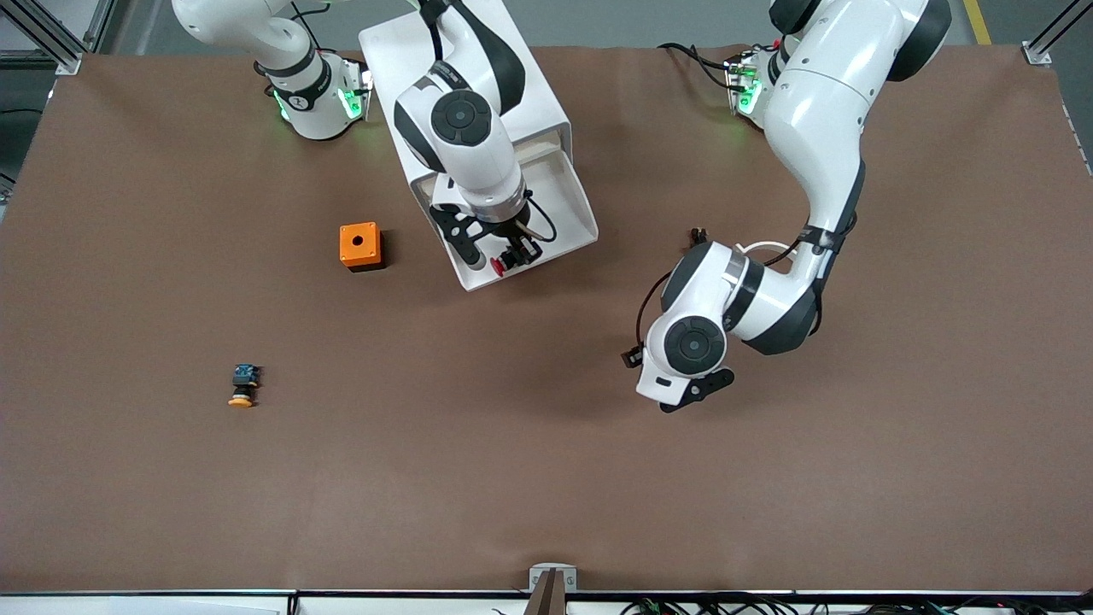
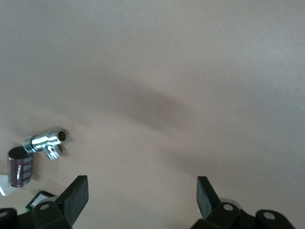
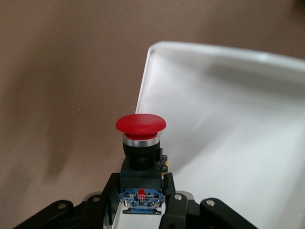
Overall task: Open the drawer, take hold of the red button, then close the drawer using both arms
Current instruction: 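Lift the button out with the right gripper while the left gripper returns, then close the drawer with the left gripper while the right gripper lowers the button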
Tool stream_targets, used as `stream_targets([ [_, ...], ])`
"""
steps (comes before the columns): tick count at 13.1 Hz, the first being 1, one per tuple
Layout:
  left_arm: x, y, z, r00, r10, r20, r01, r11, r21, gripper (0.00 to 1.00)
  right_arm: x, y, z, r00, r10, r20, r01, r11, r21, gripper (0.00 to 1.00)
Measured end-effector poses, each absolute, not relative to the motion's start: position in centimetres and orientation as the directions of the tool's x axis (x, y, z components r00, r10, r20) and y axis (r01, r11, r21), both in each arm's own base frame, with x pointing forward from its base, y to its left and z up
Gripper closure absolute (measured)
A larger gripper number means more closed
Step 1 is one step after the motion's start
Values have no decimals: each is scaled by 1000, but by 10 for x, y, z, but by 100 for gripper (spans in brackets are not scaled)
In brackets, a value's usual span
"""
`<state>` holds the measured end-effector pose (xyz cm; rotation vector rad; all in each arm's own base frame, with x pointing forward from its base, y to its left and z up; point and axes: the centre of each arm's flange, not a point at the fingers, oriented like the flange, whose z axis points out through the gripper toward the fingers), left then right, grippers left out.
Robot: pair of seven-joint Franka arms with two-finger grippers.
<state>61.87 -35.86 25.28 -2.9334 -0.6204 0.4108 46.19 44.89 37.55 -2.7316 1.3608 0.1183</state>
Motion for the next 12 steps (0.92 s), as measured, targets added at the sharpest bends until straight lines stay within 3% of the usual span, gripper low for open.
stream_targets([
  [4,600,-396,261,862,450,-231,427,-892,-148,0,524,387,422,723,-684,-96,-691,-719,-76,59],
  [12,504,-514,268,835,509,-212,477,-859,-185,0,619,193,410,943,-329,-56,-333,-939,-88,59],
])
